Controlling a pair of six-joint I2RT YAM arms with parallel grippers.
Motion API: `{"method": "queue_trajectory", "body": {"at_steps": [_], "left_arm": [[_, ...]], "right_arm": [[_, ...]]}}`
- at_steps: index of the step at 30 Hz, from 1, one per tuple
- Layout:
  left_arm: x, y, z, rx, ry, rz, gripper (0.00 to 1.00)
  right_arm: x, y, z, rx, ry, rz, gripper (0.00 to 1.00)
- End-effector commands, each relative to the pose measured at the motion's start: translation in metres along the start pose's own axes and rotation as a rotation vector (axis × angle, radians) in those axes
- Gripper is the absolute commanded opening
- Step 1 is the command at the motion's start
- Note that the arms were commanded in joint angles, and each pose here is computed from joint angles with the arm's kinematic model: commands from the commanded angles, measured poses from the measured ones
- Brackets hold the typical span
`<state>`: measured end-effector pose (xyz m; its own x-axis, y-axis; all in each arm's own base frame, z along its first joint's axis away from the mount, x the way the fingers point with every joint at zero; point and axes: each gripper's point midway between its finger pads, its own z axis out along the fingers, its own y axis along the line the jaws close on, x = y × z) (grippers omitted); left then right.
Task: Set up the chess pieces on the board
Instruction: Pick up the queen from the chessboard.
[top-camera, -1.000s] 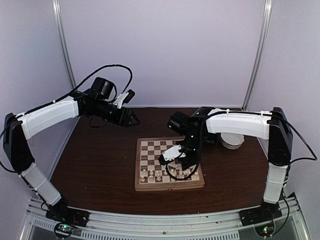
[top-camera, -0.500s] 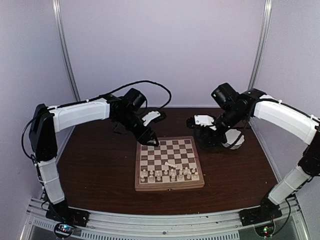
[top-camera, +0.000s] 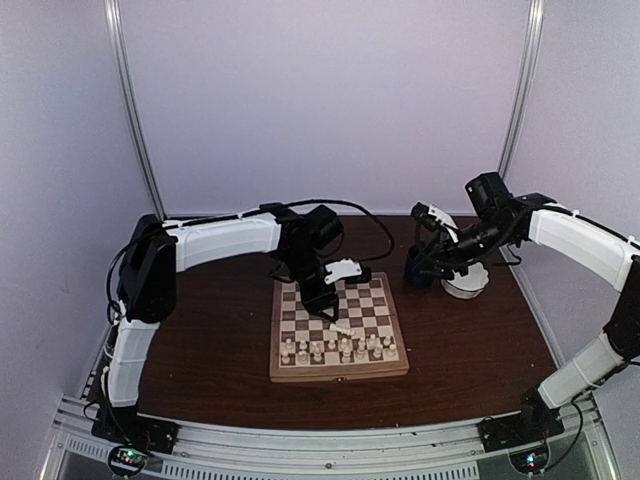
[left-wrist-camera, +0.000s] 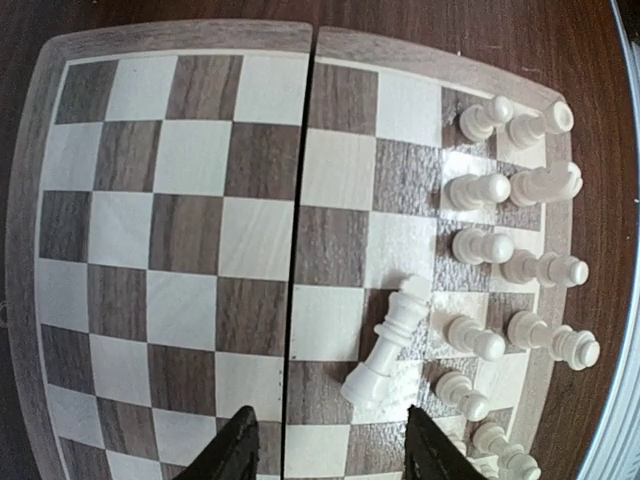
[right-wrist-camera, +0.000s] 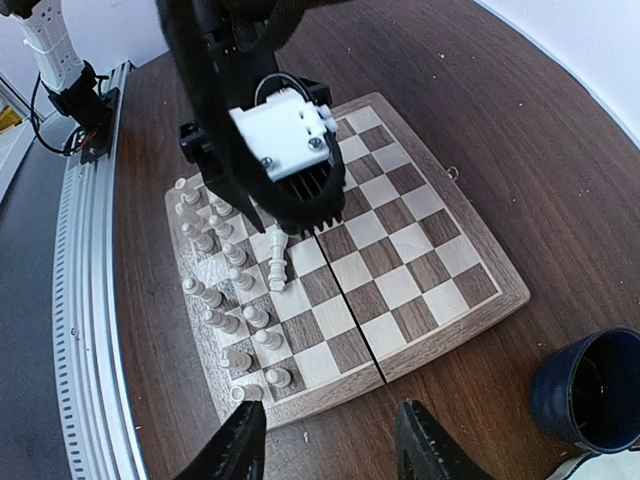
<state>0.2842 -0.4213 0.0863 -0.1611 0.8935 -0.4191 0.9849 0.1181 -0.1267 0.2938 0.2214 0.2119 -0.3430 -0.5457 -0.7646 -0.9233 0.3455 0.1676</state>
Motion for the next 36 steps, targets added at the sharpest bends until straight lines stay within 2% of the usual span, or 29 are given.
{"method": "queue_trajectory", "body": {"at_steps": [1, 7, 11, 15, 24, 27, 30, 36], "left_arm": [[-0.002, -0.01, 0.008, 0.035, 0.024, 0.072, 0.49], [0.004, -0.018, 0.028, 0.076, 0.056, 0.083, 0.47], [0.007, -0.017, 0.037, 0.075, 0.077, 0.088, 0.42], [0.013, -0.012, 0.044, 0.059, 0.104, 0.09, 0.33], [0.016, -0.003, 0.044, 0.01, 0.127, 0.083, 0.05], [0.004, 0.001, 0.028, -0.007, 0.073, 0.049, 0.0], [-0.016, 0.006, -0.003, -0.008, -0.038, 0.011, 0.0], [-0.057, 0.015, -0.105, 0.011, -0.379, -0.122, 0.01]], "right_arm": [[-0.01, 0.004, -0.009, -0.004, -0.057, -0.015, 0.48], [-0.007, 0.002, -0.007, -0.005, -0.049, -0.009, 0.48], [-0.006, 0.001, -0.007, -0.004, -0.048, -0.008, 0.48], [-0.005, 0.0, -0.006, -0.007, -0.046, -0.002, 0.49], [-0.005, -0.001, -0.004, -0.011, -0.043, 0.006, 0.48], [-0.01, -0.002, -0.007, -0.006, -0.052, 0.008, 0.48], [-0.019, -0.004, -0.014, 0.022, -0.059, -0.001, 0.48], [-0.045, -0.014, -0.027, 0.092, -0.105, 0.021, 0.49]]}}
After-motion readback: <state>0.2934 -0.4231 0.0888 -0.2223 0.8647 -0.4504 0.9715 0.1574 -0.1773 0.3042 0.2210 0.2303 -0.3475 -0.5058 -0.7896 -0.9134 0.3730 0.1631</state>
